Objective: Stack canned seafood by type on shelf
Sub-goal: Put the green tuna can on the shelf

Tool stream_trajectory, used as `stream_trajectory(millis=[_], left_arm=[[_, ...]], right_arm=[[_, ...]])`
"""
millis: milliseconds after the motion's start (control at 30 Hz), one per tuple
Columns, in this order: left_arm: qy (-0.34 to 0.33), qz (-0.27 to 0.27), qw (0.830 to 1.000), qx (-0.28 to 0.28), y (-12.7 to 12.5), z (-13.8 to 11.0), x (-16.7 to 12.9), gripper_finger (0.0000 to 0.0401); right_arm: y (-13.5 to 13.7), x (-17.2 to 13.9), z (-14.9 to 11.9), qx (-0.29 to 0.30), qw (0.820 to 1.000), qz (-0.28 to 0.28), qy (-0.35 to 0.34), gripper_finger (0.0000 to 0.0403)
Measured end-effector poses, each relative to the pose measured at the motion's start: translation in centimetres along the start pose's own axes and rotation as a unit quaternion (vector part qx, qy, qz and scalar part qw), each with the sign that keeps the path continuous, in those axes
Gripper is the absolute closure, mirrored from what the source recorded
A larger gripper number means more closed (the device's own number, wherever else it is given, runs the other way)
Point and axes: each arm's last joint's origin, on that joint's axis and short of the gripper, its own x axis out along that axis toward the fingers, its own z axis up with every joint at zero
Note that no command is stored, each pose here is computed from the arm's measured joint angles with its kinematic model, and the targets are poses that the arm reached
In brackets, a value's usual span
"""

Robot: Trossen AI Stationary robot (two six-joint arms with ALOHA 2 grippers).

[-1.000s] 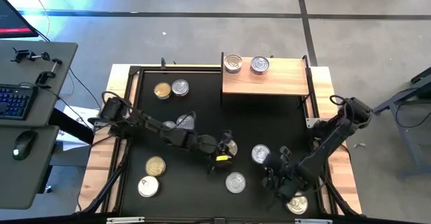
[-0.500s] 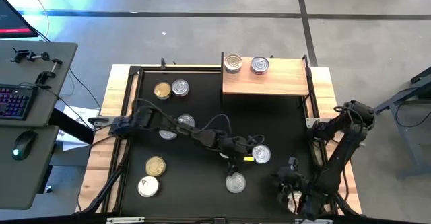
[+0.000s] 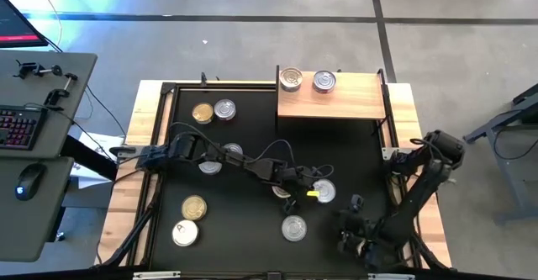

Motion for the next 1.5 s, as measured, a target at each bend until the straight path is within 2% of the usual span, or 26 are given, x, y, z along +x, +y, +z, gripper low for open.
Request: stream_trajectory(millis=[133,367,567,667,833,967,1067,1167,1267,1500], left_arm=[[-0.005,-0.005,1.0,-0.027,0.0,0.3,-0.2,0.0399],[-0.031,-0.004,0.996,-0.089,0.8,1.1,-1.1,0.04],[-0.046,-0.03,0.989,-0.141,1.3,0.7,-1.2,0.0401],[-0.049,-0.028,0.987,-0.149,1.7,0.5,-1.2,0.0401],[-0.047,-0.028,0.988,-0.143,1.8,0.4,-1.3,0.0401],[-0.036,-0.039,0.994,-0.1,1.0,0.6,-1.2,0.0394],[-0.019,-0.042,0.998,-0.043,0.0,1.0,-1.0,0.0367],[0.027,0.003,1.0,0.006,-0.9,1.1,-0.6,0.033],[0.076,0.053,0.995,0.028,-1.3,1.0,-0.2,0.0301],[0.091,0.075,0.992,0.035,-2.2,1.6,0.0,0.0285]], right_arm=[[0.4,1.2,0.1,-0.11,0.994,0.004,0.017,0.0214],[0.3,3.5,0.1,-0.263,0.964,-0.021,0.038,0.0189],[-0.3,5.9,-0.1,-0.316,0.944,-0.067,0.067,0.0188],[-0.6,6.5,-0.2,-0.322,0.94,-0.08,0.074,0.0188],[-0.8,6.2,0.0,-0.307,0.945,-0.086,0.074,0.0188],[-0.7,5.4,0.0,-0.272,0.954,-0.096,0.085,0.0188],[-0.3,4.6,0.0,-0.251,0.96,-0.094,0.082,0.0188],[0.0,4.2,-0.3,-0.239,0.964,-0.089,0.076,0.0188],[0.1,4.1,-0.4,-0.221,0.969,-0.087,0.071,0.0188],[0.4,4.0,-0.4,-0.21,0.972,-0.078,0.065,0.0188]])
